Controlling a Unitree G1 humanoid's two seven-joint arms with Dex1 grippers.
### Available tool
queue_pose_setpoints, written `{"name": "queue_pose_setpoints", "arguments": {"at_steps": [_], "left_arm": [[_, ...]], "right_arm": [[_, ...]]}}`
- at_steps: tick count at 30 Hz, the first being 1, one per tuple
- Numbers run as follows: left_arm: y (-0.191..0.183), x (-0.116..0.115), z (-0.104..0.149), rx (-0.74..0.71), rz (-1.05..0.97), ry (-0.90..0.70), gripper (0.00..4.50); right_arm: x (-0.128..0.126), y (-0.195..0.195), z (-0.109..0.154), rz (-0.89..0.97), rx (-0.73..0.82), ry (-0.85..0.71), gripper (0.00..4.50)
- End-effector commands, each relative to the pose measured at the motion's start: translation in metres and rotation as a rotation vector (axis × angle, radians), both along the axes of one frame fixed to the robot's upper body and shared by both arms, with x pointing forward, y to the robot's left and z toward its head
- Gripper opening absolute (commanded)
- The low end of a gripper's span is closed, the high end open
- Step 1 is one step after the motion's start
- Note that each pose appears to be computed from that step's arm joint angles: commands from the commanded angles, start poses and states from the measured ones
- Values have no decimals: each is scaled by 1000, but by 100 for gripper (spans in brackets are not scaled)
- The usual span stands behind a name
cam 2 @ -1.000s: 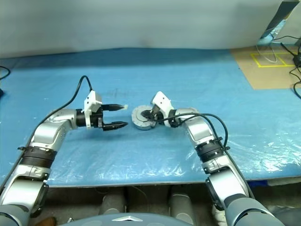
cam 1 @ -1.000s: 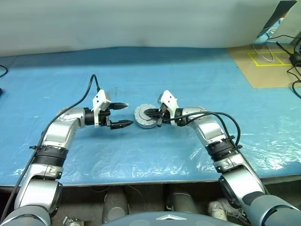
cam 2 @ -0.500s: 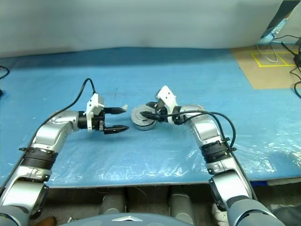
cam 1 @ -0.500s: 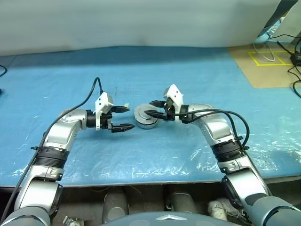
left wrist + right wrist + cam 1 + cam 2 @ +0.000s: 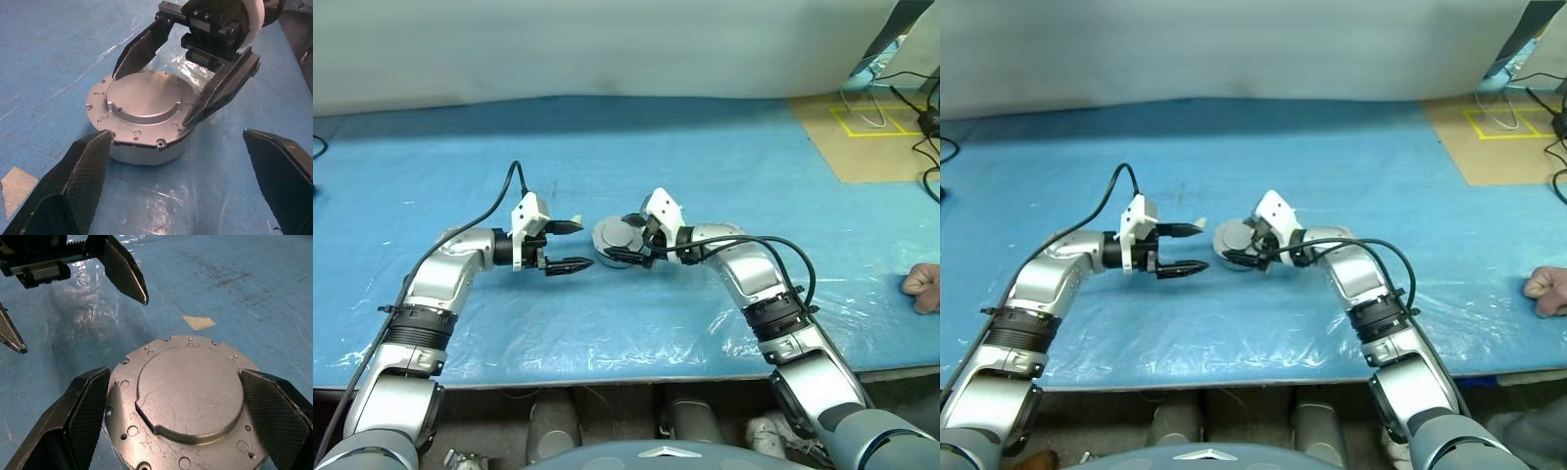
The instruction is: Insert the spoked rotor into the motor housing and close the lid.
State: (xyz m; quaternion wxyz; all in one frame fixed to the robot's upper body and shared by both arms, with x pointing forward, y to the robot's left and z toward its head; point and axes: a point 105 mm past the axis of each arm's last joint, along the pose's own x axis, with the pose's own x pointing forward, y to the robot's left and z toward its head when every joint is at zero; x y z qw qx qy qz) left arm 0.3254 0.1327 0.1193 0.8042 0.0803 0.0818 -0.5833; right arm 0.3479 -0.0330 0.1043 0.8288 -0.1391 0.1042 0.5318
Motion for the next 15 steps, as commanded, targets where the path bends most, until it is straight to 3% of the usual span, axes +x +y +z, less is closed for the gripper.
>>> {"name": "queue_pose_setpoints", "arguments": {"at_steps": [1, 7, 10, 13, 15], "left_arm": [[-2, -2, 6, 1, -13, -39, 450], [-3, -2, 7, 3, -15, -41, 450], [-3, -2, 7, 4, -15, -42, 450], [-4, -2, 6, 3, -18, -41, 450], [-4, -2, 6, 3, -19, -41, 450]], "right_arm": [[0, 3, -5, 4, -34, -44, 446], [0, -3, -24, 13, -129, -70, 446], [2, -8, -22, -2, -124, -81, 386], [-1, -9, -22, 10, -107, -54, 297], [-2, -9, -21, 16, -102, -38, 297]]}}
